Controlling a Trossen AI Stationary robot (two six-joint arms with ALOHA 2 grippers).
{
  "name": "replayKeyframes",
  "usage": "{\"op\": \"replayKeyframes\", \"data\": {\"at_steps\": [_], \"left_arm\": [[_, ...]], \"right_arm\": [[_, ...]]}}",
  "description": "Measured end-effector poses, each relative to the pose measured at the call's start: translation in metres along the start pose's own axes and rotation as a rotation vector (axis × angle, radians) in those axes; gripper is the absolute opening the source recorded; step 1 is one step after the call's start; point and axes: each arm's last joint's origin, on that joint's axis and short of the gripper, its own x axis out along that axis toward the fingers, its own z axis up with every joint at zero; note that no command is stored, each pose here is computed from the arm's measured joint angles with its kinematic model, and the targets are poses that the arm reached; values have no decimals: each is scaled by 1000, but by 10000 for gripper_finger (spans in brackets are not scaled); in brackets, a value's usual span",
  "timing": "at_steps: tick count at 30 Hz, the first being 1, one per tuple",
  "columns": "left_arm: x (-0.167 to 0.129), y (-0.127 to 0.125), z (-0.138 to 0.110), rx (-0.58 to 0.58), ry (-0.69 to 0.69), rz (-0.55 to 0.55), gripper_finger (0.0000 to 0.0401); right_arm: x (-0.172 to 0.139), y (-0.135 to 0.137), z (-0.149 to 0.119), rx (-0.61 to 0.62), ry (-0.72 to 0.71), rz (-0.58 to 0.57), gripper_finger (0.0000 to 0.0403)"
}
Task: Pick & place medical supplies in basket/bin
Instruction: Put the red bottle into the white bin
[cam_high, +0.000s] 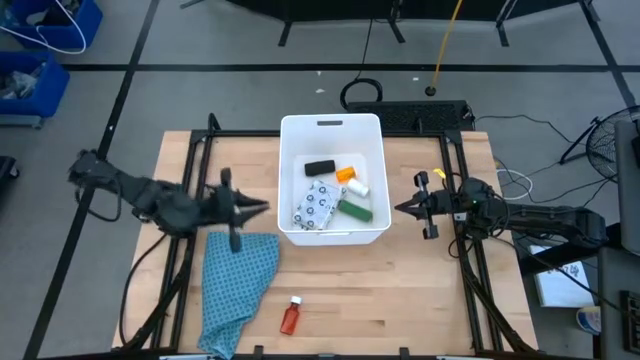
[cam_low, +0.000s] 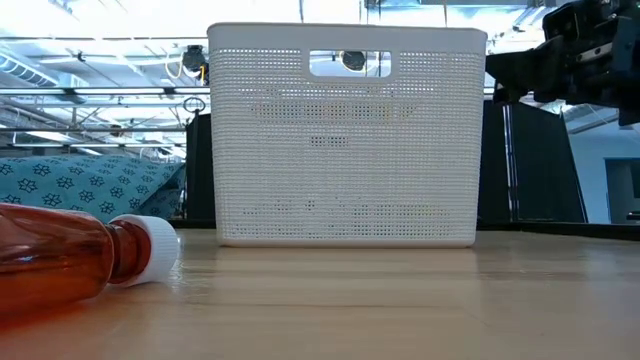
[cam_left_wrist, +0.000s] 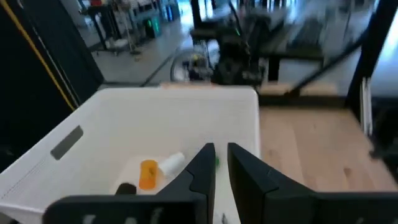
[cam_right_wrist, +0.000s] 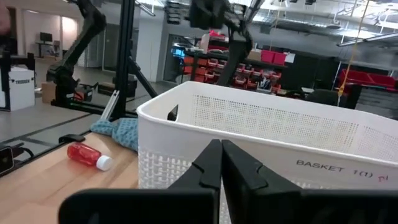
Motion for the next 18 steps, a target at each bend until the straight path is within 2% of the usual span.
{"op": "replayKeyframes", "data": {"at_steps": [3,6,10,12,15,18], "left_arm": [[10,-30,14,81,101,26,46],[20,-55,22,90,225,55,46],[39,-83,29,-17,331,86,46],[50,-98,28,-77,377,56,46],[67,-123,20,-160,467,-20,47],[84,-145,2,-218,568,-45,47]], "right_arm": [[0,0,-1,5,9,3,0],[0,0,-2,24,23,5,0],[0,0,-3,27,33,1,0],[0,0,-3,27,33,1,0],[0,0,-4,28,34,0,0],[0,0,-4,27,34,0,0]]}}
